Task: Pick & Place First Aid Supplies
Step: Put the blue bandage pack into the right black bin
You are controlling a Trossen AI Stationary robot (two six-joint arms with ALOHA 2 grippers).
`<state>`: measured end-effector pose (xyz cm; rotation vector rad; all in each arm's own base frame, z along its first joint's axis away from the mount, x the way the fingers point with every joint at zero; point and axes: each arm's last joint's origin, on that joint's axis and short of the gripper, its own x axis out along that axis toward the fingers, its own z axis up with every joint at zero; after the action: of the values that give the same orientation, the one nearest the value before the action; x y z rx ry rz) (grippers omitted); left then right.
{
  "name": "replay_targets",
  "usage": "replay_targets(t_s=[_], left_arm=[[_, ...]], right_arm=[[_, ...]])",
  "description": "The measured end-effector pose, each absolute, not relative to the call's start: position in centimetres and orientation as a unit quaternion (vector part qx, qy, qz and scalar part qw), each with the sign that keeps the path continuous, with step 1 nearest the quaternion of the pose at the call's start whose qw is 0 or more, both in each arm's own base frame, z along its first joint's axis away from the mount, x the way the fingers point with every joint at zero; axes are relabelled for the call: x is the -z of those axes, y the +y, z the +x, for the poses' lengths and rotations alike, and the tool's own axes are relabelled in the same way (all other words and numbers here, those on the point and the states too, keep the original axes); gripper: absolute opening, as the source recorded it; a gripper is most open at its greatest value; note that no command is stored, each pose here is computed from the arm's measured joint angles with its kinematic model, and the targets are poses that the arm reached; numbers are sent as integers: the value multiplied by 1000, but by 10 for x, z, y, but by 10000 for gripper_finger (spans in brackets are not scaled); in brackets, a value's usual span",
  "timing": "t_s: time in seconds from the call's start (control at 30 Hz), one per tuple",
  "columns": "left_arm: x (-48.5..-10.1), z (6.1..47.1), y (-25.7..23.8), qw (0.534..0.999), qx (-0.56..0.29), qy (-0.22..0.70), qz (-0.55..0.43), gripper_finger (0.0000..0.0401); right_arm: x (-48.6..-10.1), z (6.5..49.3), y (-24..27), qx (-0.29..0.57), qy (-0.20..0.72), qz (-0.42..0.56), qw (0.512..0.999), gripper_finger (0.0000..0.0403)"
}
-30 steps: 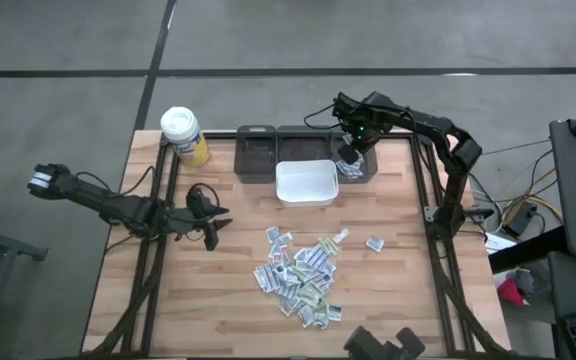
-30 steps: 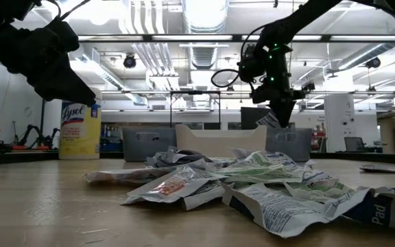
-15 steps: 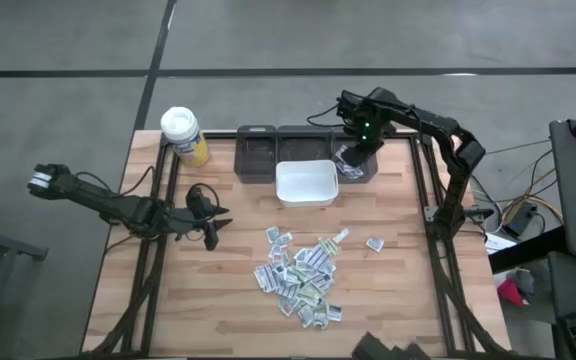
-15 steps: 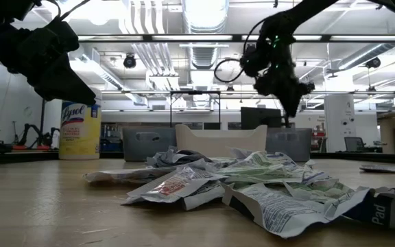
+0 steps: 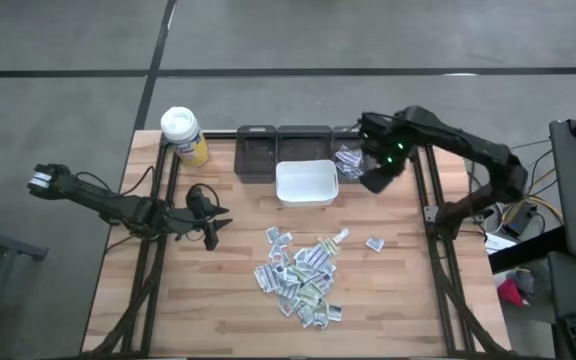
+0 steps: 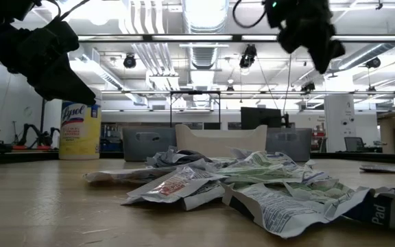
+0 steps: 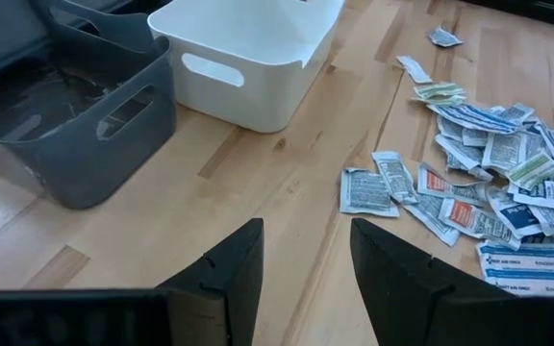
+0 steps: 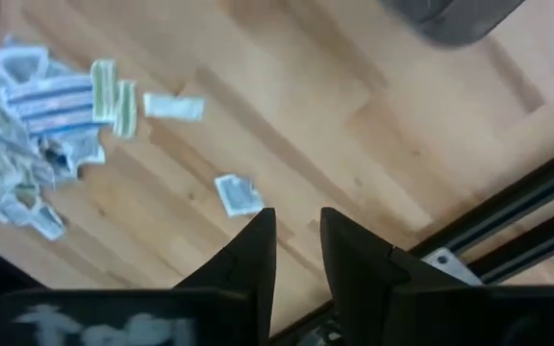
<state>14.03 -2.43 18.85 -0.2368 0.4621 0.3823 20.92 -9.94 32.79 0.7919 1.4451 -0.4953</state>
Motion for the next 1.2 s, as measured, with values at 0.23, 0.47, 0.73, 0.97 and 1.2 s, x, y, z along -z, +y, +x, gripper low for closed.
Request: replay_targets(t_s=[0.23, 0.47, 0.73, 0.97, 1.2], left_arm=[[-189, 140, -24, 949, -188, 227, -116, 161], [-189, 140, -24, 949, -188, 227, -116, 161], [-189, 140, -24, 949, -188, 227, -116, 161], [-189, 140, -24, 949, -187, 227, -116, 161], [-188, 140, -24, 948, -188, 227, -118, 161]], right_arm=[[-311, 193, -56, 166, 645, 298, 684, 81], [-282, 206, -27, 73, 570, 292, 765, 86], [-258, 252, 6, -73, 452, 226, 860, 77], [-234, 289, 18, -116, 495, 154, 847, 87], [-223, 327, 19, -141, 532, 106, 828, 97]])
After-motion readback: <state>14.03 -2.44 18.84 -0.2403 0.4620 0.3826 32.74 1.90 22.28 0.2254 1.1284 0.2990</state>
